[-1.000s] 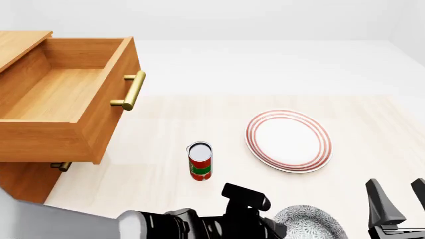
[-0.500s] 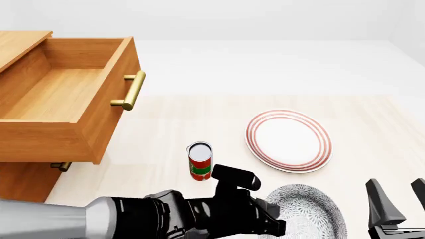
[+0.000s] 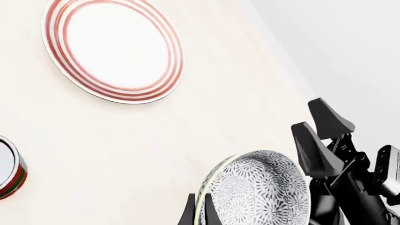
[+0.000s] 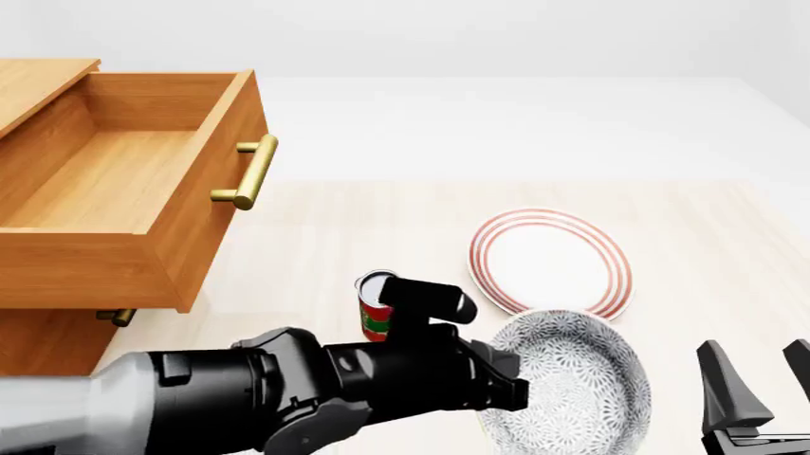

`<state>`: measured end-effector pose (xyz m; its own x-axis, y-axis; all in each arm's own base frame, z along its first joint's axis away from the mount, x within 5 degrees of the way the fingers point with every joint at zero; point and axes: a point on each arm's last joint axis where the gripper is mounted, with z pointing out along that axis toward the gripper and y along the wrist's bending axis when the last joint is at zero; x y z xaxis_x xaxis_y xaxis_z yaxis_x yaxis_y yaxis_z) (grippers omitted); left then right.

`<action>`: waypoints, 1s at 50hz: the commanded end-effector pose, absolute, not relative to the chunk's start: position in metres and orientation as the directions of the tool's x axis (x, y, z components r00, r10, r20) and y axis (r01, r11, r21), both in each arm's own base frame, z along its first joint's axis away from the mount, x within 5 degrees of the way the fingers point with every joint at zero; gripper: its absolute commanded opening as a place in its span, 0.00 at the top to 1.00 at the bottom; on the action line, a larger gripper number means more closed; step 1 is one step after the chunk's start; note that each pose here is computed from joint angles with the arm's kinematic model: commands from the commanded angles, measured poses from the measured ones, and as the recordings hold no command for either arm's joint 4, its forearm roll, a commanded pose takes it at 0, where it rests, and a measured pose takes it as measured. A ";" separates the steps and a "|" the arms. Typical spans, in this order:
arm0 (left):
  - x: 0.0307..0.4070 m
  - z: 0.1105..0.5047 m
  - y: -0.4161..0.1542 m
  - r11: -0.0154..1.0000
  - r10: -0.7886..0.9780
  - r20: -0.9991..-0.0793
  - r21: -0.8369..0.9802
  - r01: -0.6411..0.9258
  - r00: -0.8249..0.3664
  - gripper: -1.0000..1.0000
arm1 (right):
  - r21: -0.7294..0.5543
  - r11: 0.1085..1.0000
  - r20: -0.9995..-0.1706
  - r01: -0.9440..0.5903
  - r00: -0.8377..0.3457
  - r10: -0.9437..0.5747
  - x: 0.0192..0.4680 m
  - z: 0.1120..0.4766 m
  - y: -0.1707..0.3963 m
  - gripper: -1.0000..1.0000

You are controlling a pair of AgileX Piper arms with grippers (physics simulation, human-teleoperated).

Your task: Put the bowl in the top drawer of the cabinet.

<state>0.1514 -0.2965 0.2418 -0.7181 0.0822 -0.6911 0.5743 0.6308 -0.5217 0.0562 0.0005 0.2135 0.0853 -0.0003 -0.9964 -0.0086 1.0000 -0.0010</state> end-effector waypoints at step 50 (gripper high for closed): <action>0.172 0.354 -0.241 0.653 -0.051 -0.785 -0.494 0.574 -0.618 1.00 | -0.001 1.000 -0.996 -0.009 0.085 0.000 0.056 0.213 0.000 0.00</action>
<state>0.1703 -0.2509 0.3348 -0.6329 -0.0179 -0.7740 0.5773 0.6553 -0.4872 0.0562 0.0005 0.2135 0.0853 -0.0003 -0.9964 -0.0086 1.0000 -0.0010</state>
